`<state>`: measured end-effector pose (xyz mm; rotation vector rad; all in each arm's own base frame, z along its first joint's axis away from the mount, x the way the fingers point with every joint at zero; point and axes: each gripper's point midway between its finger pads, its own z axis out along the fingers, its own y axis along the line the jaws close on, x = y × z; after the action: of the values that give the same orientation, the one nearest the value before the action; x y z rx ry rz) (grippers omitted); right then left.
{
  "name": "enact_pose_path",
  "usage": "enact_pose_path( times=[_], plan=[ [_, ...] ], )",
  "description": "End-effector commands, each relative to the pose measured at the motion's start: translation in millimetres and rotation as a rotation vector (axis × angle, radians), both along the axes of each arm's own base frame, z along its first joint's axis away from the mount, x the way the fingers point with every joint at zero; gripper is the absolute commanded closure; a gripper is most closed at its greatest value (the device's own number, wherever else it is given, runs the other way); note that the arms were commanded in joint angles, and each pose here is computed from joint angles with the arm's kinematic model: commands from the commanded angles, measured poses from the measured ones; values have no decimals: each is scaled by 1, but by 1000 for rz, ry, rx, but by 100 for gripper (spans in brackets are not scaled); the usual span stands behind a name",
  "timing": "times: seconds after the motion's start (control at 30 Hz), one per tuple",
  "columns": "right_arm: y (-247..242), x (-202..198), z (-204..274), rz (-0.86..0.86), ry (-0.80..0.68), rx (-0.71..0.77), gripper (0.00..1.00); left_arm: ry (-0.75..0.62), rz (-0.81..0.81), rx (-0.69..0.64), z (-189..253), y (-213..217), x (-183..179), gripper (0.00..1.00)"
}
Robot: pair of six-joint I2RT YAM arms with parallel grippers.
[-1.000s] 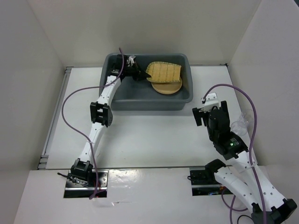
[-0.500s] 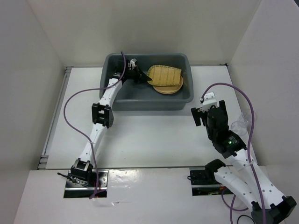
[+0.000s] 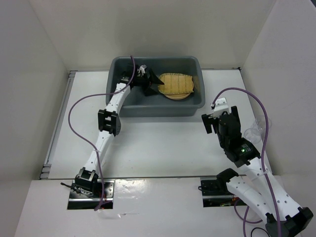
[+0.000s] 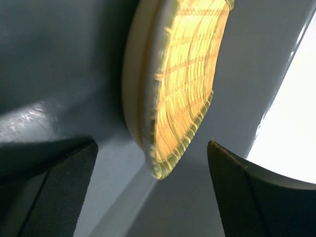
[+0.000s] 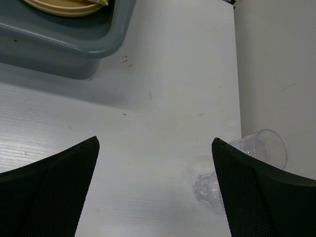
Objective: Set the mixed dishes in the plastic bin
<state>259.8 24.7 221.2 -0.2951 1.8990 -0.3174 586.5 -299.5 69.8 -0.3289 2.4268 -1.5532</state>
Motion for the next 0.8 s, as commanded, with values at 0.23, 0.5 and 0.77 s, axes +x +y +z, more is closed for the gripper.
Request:
enact_pose_path(
  times=[0.23, 0.5, 0.77],
  plan=[
    [2, 4, 3, -5, -27, 25, 1, -32, 72, 252, -3, 64, 2, 0],
    [-9, 5, 8, -49, -38, 26, 1, -280, 168, 299, 115, 94, 16, 0],
    [-119, 16, 21, -469, 88, -16, 1, -590, 283, 594, 260, 148, -32, 0]
  ],
)
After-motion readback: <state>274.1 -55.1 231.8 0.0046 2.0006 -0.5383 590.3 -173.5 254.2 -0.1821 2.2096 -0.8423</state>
